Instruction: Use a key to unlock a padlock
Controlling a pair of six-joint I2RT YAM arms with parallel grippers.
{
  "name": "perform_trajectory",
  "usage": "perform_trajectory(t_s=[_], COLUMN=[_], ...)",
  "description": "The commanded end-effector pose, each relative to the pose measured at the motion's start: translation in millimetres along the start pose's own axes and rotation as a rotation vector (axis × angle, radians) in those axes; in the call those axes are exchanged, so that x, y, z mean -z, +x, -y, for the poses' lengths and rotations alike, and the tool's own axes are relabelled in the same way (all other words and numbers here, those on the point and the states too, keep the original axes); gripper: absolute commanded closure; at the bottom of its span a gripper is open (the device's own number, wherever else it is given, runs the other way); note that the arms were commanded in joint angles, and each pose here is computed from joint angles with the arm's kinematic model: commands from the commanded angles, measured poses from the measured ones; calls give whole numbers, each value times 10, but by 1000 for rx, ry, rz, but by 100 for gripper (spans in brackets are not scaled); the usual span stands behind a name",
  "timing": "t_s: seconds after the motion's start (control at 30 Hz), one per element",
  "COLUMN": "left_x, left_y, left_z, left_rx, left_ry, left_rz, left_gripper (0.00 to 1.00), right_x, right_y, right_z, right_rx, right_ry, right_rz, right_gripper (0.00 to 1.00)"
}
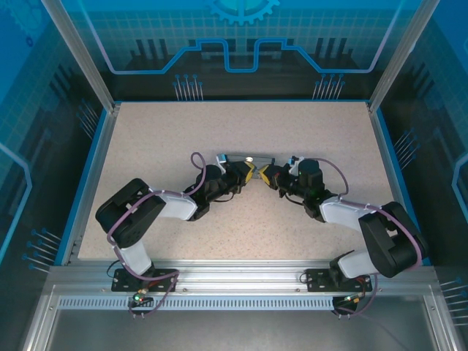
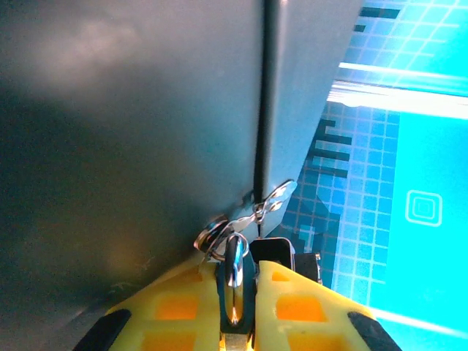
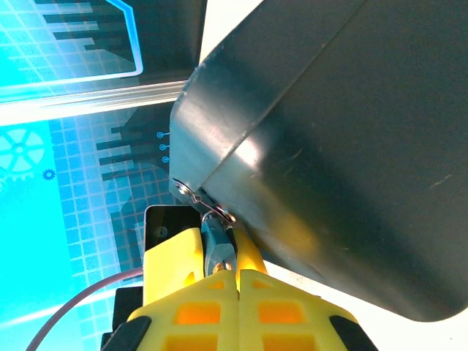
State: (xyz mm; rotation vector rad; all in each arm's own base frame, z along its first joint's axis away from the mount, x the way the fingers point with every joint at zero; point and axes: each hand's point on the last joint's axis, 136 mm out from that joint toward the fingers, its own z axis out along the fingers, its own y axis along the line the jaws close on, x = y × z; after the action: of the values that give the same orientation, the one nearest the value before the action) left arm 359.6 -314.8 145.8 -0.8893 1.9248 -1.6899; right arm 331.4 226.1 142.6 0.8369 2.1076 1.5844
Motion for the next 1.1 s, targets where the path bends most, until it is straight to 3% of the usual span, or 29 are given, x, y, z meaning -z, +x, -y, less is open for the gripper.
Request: perform_trajectory(t_s=[0.0,1.07], left_x=[-24,-56], left_y=[88,124], left_z=[342,388], left_rx=[-9,-15], left_ry=[123,122], left_rz=[-32,-42], left_gripper=[100,100], right_x=[-56,-105], right_y=[8,207], right_z=[-161,-127], right_rx=[21,83], right_ry=[-39,10], right_rz=[-8,-63], right_gripper=[100,100])
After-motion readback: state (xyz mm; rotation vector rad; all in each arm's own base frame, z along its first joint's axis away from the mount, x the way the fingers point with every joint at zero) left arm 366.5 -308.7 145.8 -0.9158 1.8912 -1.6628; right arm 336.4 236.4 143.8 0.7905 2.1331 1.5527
